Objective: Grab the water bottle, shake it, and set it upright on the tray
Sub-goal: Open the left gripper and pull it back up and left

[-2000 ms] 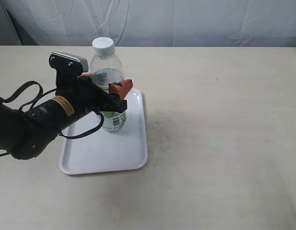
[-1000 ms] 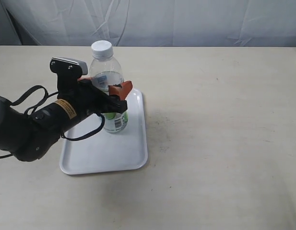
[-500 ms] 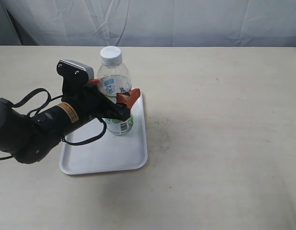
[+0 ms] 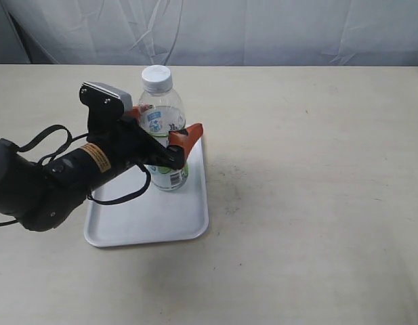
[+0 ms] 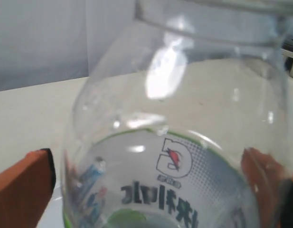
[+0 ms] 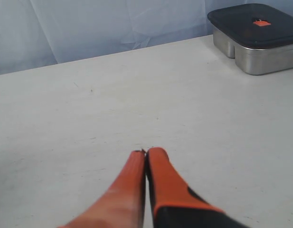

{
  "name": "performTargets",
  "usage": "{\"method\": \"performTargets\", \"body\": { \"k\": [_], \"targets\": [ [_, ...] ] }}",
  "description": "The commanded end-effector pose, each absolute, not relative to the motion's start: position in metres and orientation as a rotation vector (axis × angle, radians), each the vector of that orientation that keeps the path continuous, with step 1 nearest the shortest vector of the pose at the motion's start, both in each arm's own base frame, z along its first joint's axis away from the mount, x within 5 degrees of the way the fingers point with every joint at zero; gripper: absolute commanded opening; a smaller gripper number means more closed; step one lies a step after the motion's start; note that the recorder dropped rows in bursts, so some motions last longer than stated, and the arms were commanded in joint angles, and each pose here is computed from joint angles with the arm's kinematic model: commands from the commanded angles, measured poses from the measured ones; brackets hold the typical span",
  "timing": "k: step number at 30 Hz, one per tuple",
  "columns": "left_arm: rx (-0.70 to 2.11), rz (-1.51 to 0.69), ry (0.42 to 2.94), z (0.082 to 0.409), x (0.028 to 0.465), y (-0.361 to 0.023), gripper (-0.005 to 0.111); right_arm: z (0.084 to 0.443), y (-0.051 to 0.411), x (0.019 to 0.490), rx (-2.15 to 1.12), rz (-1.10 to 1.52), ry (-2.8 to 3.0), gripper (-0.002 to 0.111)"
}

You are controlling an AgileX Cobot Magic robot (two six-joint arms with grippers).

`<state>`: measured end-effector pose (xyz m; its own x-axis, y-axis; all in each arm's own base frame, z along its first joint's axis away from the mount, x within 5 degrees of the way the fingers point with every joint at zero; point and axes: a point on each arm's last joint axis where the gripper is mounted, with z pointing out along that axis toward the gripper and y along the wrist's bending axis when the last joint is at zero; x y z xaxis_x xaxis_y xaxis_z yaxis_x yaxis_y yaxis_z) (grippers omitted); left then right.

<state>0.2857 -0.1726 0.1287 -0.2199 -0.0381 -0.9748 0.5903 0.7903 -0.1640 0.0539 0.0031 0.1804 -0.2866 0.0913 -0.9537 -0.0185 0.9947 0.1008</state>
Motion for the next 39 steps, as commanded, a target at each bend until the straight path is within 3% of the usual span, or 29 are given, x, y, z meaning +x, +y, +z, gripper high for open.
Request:
{"method": "performTargets", "body": {
  "k": [1,17,31,34,39],
  "targets": [
    [0.438,-0.623,1.661,0.140,0.284,-0.173,0.104,0.180,0.003,0.054,0.053,0.100,1.854,0.004],
    [0.472,-0.613,1.555,0.177,0.284,-0.163,0.104,0.180,0.003,0.054,0.053,0.100,1.854,0.004],
    [0.527,-0.512,1.531,0.229,0.268,-0.153,0.101,0.180,0.003,0.054,0.053,0.100,1.854,0.004],
    [0.534,-0.478,1.556,0.244,0.261,-0.147,0.087,0.180,0.003,0.054,0.053,0.100,1.854,0.004],
    [0.579,-0.436,1.564,0.271,0.242,-0.138,0.046,0.180,0.003,0.054,0.053,0.100,1.854,0.004]
  ]
}}
